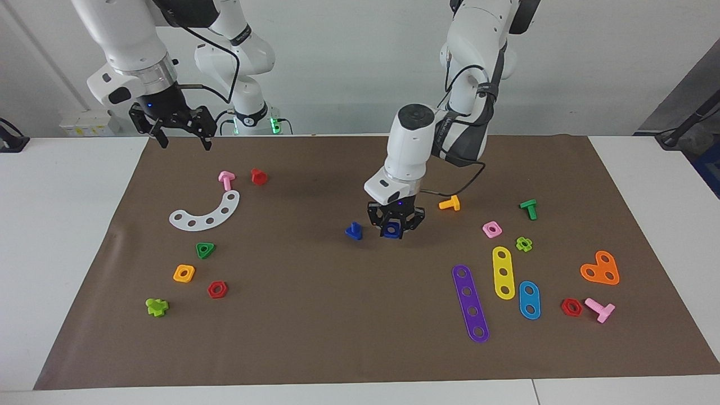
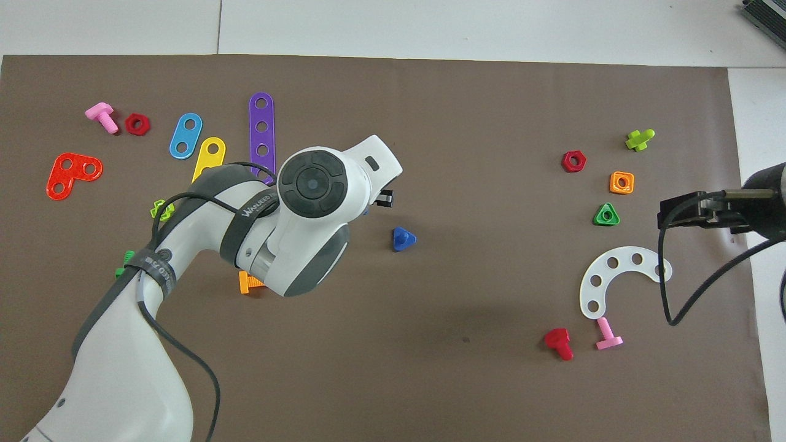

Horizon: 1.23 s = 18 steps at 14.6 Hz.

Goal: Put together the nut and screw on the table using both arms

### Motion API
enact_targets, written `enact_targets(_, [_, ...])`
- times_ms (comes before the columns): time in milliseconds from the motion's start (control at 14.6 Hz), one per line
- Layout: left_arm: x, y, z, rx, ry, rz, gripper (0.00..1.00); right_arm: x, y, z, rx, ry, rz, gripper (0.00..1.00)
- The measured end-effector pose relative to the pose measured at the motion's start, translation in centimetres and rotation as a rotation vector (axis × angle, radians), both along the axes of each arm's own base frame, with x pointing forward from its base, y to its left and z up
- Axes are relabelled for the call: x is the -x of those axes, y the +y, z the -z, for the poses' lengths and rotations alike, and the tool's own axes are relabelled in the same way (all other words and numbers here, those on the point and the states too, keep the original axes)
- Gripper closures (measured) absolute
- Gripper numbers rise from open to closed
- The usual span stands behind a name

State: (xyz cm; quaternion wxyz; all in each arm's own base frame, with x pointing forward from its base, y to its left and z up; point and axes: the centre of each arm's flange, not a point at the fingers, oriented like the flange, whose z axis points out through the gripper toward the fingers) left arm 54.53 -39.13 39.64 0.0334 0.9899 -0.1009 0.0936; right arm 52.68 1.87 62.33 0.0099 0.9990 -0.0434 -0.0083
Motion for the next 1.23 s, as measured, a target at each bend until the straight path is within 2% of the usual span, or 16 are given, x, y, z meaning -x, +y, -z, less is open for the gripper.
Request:
enact_targets(410, [2.7, -4.2, 1.7, 0.0, 0.013, 0.018, 0.54, 0.0, 0.0, 0.0, 0.0, 0.0, 0.0, 0.0])
enact_targets(957, [3.4, -5.4, 2.4, 0.02, -0.001, 0.035, 0.54, 0.0, 0.0, 0.0, 0.0, 0.0, 0.0, 0.0])
enact_targets(1231, [4.0, -5.6, 4.0, 0.014, 0.012, 0.044, 0.54, 0.0, 0.0, 0.0, 0.0, 0.0, 0.0, 0.0])
